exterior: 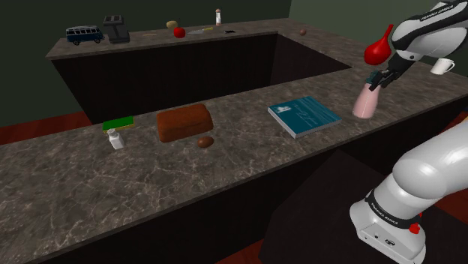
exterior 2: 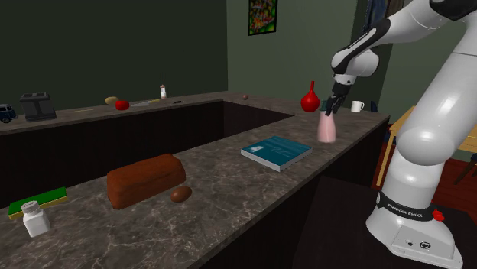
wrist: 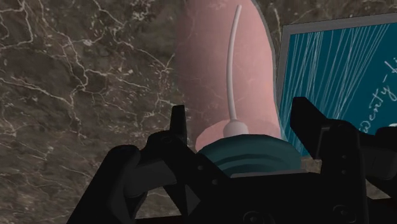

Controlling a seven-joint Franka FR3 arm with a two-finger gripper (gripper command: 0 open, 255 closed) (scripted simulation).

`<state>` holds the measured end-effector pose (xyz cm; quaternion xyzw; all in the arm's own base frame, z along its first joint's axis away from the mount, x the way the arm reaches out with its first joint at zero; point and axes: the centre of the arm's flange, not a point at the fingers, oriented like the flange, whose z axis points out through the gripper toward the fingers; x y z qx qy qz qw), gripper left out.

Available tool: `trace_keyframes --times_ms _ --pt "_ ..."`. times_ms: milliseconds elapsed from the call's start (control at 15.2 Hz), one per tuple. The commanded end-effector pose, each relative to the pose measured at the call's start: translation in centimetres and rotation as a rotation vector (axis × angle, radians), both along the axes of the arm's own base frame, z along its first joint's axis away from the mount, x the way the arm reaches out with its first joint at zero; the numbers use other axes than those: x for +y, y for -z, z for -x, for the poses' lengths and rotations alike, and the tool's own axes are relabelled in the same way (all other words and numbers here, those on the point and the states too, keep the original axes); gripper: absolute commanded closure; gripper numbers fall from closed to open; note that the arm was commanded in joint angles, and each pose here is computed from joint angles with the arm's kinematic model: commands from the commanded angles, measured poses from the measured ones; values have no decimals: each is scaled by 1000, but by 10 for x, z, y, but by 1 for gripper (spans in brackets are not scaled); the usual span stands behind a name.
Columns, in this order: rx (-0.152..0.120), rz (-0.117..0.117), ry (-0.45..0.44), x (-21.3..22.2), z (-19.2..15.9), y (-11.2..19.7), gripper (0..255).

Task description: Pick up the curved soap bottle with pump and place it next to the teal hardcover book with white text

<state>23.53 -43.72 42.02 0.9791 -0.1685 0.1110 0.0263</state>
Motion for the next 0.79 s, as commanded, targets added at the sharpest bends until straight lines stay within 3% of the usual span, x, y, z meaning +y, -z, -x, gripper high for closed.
trace_keyframes --times_ms 0,330,726 --pt "-1 1 0 1 1 11 255" --pt "-1 1 0 1 1 35 255" --pt "-1 1 0 1 1 35 255"
